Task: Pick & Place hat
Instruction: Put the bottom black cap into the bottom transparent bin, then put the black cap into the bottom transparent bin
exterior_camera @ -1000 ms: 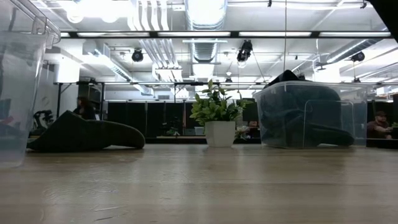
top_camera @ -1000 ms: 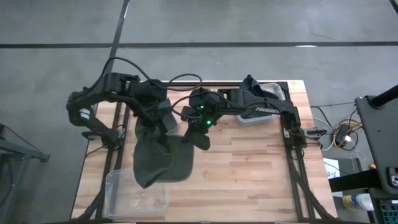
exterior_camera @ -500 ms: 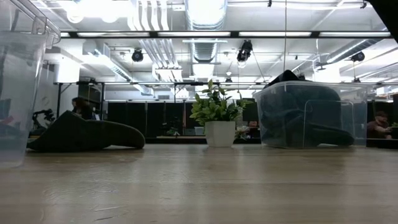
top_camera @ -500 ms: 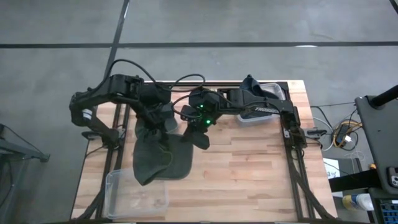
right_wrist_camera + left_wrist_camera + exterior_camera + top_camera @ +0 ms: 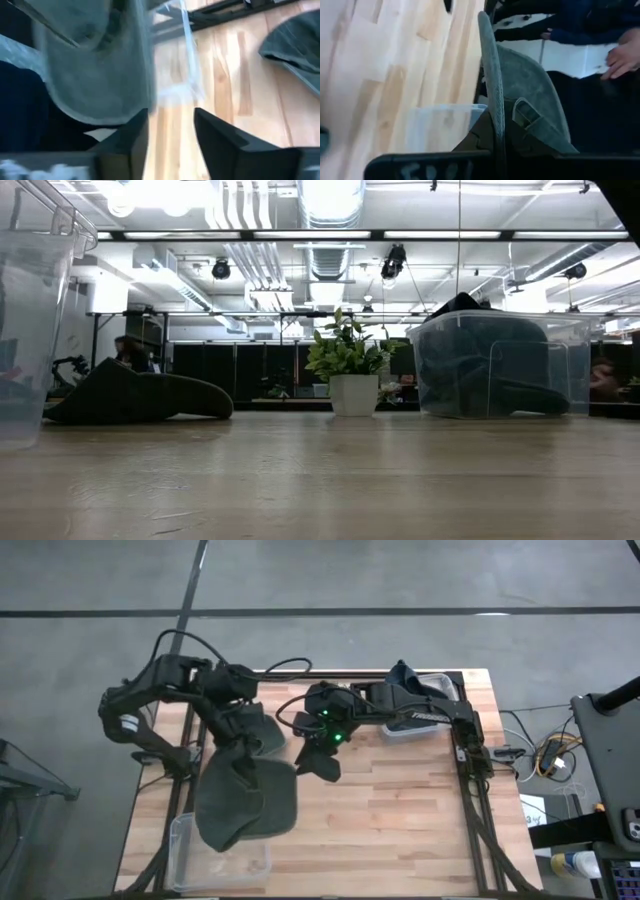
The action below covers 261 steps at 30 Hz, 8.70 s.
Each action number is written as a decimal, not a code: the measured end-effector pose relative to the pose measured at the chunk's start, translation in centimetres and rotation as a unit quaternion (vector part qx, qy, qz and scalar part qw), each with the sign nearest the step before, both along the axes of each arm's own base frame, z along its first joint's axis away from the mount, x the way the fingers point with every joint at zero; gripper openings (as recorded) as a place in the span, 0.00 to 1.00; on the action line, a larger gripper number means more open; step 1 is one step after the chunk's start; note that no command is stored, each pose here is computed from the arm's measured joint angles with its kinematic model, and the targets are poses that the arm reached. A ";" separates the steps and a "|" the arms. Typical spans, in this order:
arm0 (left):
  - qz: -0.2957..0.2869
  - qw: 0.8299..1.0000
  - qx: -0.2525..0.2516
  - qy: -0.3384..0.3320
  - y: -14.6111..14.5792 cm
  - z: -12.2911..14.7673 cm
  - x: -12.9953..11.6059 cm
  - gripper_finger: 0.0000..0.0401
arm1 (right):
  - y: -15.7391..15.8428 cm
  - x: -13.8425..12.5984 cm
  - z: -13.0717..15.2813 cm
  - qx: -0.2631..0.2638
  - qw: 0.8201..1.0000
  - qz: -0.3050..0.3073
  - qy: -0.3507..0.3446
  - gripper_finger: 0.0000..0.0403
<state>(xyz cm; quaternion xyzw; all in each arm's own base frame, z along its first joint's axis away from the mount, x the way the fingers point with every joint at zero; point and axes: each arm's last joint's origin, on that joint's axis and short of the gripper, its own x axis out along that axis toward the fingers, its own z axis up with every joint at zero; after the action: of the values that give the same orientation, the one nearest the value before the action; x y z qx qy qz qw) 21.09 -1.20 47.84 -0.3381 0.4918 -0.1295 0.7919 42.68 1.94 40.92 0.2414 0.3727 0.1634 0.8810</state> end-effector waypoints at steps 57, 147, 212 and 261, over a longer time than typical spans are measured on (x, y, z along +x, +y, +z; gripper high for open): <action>-0.006 0.949 -0.108 0.296 -4.0 -18.9 0.2 0.07 | -5.4 -3.9 1.8 -0.081 0.997 -0.012 0.015 0.57; 0.131 0.927 0.173 0.306 25.0 -19.5 2.0 0.42 | 3.8 -1.1 -3.0 -0.112 0.969 -0.176 0.132 0.54; 0.158 0.889 0.193 0.384 11.3 -24.7 12.0 0.42 | 2.5 -10.9 5.2 -0.177 0.971 -0.139 0.079 0.54; 0.162 0.827 0.390 0.372 3.6 -23.1 12.3 0.42 | 2.2 -10.9 5.1 -0.201 0.967 -0.136 0.076 0.54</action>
<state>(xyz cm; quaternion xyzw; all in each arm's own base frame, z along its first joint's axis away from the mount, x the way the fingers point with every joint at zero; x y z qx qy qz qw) 33.38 2.40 24.74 -0.0980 0.6968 0.3388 0.6246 31.78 4.11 46.07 0.1190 0.4277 -0.0552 0.8944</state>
